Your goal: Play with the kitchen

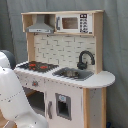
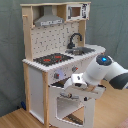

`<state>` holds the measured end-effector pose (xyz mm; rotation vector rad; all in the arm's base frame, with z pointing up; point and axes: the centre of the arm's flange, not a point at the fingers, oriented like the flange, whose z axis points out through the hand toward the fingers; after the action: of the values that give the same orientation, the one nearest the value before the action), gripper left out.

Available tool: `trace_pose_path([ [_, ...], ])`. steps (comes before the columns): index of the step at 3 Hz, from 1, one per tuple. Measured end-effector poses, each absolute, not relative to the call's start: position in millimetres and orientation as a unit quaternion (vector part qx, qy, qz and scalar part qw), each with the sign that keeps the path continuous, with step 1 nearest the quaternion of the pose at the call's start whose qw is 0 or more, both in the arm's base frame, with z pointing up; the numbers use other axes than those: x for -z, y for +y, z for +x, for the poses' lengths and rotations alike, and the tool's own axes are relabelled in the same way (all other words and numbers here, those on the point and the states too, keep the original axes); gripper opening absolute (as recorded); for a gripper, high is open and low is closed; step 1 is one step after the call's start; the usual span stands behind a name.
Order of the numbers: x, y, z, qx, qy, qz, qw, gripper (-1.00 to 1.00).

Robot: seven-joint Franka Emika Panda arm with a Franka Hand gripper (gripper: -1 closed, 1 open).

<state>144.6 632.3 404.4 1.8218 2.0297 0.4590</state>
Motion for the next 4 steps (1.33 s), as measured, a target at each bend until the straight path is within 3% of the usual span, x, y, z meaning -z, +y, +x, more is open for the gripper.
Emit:
trace_pose_path([
  [4,-349.8,649.4,118.9,-0.264,0.688,0.63,0.243,1.0],
])
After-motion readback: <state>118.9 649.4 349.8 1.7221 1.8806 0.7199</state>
